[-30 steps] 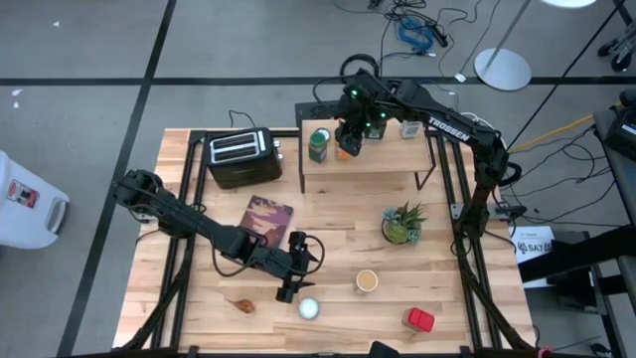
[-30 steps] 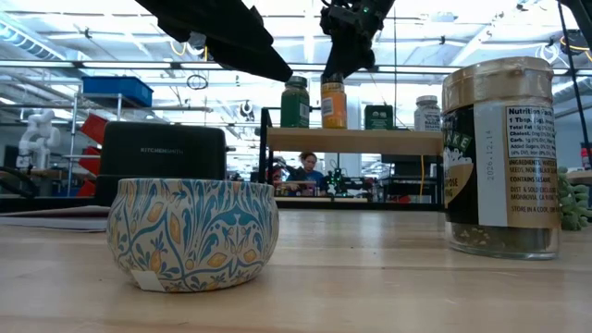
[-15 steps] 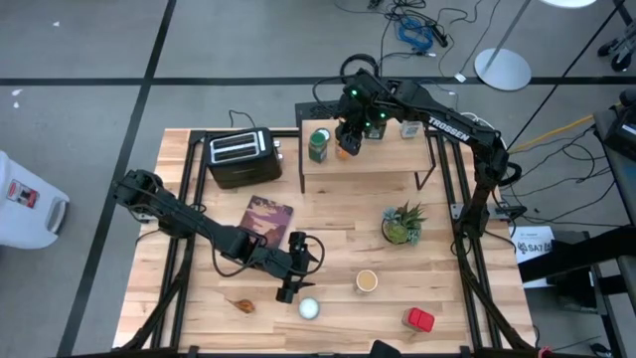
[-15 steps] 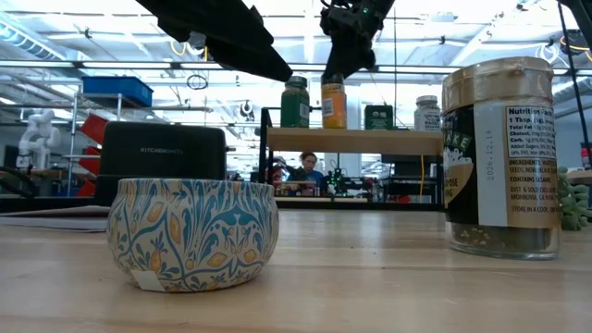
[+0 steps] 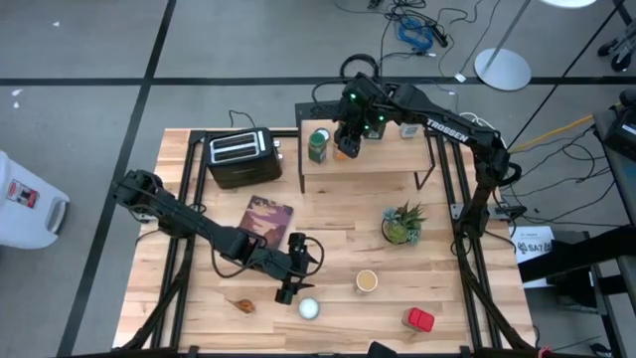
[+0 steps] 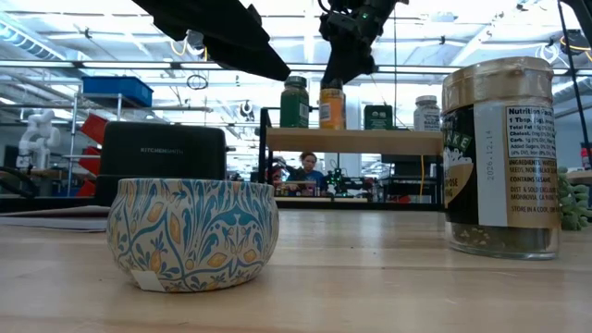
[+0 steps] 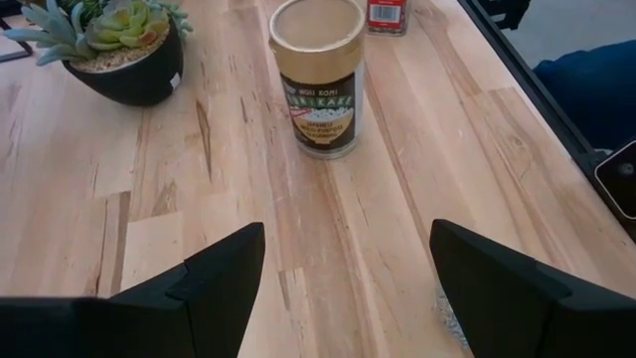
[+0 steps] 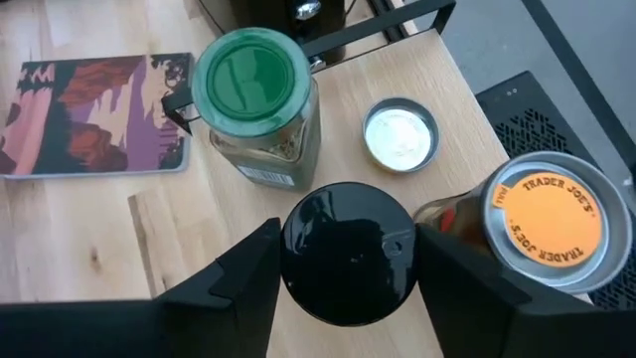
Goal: Shelf spices
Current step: Put the black seasoning bottle on the shelf, then put the gold seasoning bottle on the shelf
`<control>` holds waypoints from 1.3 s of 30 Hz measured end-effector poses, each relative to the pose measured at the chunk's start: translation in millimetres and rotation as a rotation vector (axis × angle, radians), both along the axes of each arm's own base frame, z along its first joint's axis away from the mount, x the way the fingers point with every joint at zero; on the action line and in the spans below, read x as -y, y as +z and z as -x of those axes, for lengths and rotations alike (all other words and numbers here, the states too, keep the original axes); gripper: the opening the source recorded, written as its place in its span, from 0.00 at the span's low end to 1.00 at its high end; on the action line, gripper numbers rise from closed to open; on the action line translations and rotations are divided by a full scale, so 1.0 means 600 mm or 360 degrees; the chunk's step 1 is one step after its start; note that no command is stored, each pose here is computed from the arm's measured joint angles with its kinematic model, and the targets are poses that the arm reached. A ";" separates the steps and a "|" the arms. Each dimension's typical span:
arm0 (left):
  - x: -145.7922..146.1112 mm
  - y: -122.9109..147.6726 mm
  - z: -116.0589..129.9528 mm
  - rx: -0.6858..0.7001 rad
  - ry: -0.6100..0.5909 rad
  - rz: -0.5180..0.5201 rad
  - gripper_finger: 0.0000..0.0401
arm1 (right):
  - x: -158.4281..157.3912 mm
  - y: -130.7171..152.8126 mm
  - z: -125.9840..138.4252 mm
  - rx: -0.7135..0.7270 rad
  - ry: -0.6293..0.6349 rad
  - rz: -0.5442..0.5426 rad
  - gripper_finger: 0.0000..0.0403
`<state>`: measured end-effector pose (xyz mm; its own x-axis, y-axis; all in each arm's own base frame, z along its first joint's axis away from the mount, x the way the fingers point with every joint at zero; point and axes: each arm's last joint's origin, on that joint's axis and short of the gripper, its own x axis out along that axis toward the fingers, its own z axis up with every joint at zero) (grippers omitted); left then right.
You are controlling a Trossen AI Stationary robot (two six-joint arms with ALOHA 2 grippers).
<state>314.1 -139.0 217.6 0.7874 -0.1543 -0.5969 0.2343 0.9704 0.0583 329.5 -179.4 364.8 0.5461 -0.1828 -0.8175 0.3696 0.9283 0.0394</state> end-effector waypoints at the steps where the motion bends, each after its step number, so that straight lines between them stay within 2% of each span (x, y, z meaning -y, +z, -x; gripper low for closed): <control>1: 0.000 0.000 0.000 0.0000 0.0000 0.0000 0.74 | 0.000 -0.001 0.000 0.0002 0.0001 0.0000 0.50; 22: 0.001 0.000 0.001 -0.0004 -0.0002 -0.0001 0.74 | -0.014 0.007 0.002 0.0008 0.0082 0.0050 0.52; 33: 0.001 0.000 0.001 -0.0005 -0.0001 0.0000 0.74 | -0.017 0.007 0.000 0.0011 0.0091 0.0050 0.68; 39: 0.001 0.000 0.001 -0.0004 -0.0001 0.0001 0.74 | -0.017 0.010 0.001 0.0015 0.0090 0.0058 0.69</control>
<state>313.7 -139.5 217.5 0.7857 -0.1552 -0.5989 0.2352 0.9703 0.0570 328.7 -169.0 370.5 0.5639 -0.1810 -0.8057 0.3163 0.9486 0.0083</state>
